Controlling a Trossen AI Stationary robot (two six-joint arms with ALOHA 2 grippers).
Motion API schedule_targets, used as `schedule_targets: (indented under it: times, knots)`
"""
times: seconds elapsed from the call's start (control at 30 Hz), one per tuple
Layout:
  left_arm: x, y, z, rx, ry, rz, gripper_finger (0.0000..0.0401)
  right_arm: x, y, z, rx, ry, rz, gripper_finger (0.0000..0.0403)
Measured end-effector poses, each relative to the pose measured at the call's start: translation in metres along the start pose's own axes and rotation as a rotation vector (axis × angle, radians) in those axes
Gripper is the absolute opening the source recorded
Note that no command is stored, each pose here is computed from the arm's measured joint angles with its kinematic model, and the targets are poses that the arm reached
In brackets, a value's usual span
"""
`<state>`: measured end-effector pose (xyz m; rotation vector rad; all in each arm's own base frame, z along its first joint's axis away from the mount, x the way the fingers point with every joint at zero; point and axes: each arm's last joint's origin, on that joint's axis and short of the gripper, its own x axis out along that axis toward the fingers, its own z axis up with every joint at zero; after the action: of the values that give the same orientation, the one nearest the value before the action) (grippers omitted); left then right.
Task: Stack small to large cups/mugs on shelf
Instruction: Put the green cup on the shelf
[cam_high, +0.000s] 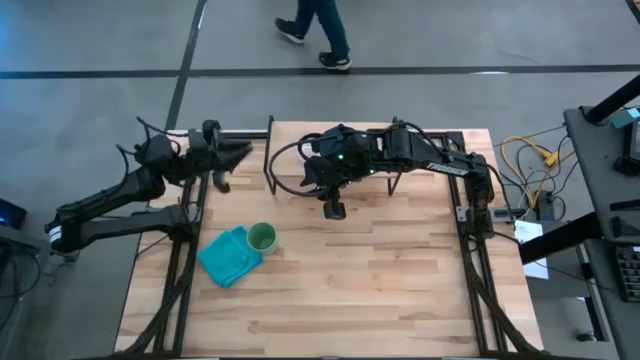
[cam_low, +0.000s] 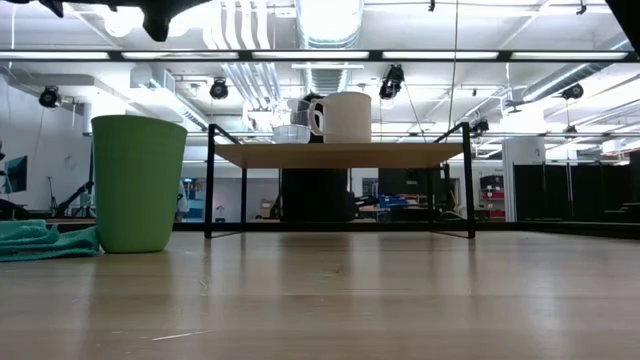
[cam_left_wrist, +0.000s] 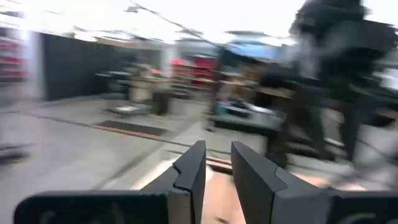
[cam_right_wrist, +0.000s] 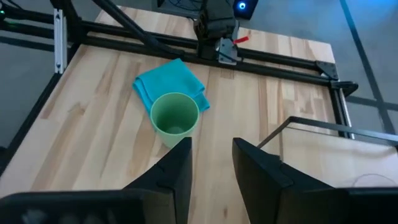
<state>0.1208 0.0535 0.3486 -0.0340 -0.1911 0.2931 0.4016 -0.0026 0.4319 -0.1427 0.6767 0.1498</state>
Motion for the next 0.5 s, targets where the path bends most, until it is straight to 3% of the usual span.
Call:
schedule_targets:
  times: [0.13, 0.27, 0.5]
  knots:
    - [-0.004, -0.004, -0.008, -0.039, 0.099, -0.141, 0.0063, 0.003, 0.005, -0.001, 0.0, 0.009, 0.012, 0.0109]
    - [-0.016, -0.005, -0.02, -0.147, 0.265, -0.134, 0.0063, 0.006, 0.006, -0.002, 0.018, 0.019, 0.015, 0.0109]
    - [-0.041, -0.009, -0.026, -0.225, 0.596, -0.098, 0.0063, 0.015, 0.006, -0.009, 0.022, 0.053, 0.02, 0.0109]
